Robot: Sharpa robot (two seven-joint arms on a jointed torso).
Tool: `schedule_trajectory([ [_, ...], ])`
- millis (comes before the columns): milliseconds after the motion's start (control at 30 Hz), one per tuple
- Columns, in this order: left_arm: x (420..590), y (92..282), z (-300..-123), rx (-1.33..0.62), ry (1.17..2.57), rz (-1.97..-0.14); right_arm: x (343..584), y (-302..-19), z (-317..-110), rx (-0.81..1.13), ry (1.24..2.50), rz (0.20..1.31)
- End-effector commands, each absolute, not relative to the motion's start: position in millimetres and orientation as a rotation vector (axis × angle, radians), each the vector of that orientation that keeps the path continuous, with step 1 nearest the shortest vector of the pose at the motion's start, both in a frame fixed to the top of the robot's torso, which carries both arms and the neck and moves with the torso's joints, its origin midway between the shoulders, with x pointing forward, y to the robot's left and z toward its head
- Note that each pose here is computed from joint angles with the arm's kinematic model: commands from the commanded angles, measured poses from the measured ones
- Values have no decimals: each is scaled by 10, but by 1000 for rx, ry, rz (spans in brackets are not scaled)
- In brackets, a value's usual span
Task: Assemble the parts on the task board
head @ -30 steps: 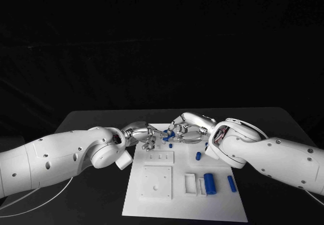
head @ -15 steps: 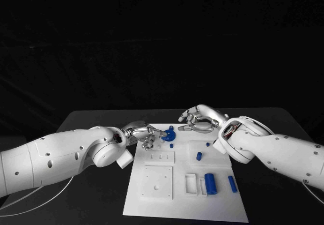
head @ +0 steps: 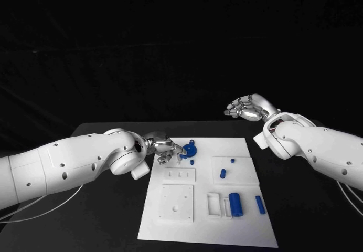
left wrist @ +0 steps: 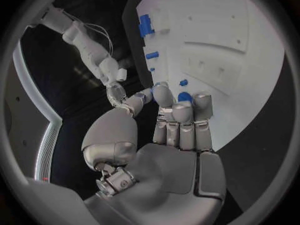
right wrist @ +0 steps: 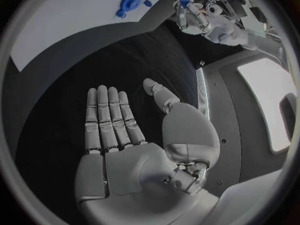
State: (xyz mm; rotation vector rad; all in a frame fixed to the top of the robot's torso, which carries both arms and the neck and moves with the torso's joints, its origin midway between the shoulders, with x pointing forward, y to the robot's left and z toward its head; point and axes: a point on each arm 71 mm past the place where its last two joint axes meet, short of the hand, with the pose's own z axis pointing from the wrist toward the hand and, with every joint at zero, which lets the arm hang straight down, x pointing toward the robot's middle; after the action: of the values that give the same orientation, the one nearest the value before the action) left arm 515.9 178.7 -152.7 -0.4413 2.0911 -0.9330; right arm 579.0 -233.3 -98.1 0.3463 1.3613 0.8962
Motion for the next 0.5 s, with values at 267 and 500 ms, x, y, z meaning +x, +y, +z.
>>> schedule_trajectory([
  [267,5139,1647,-1547,-136,2134,-551,5991,-2603,-942,393,1320,845],
  [500,5093,1566,-1614,-37,2097,-482,6038,-2633,-935,401,1333,833],
])
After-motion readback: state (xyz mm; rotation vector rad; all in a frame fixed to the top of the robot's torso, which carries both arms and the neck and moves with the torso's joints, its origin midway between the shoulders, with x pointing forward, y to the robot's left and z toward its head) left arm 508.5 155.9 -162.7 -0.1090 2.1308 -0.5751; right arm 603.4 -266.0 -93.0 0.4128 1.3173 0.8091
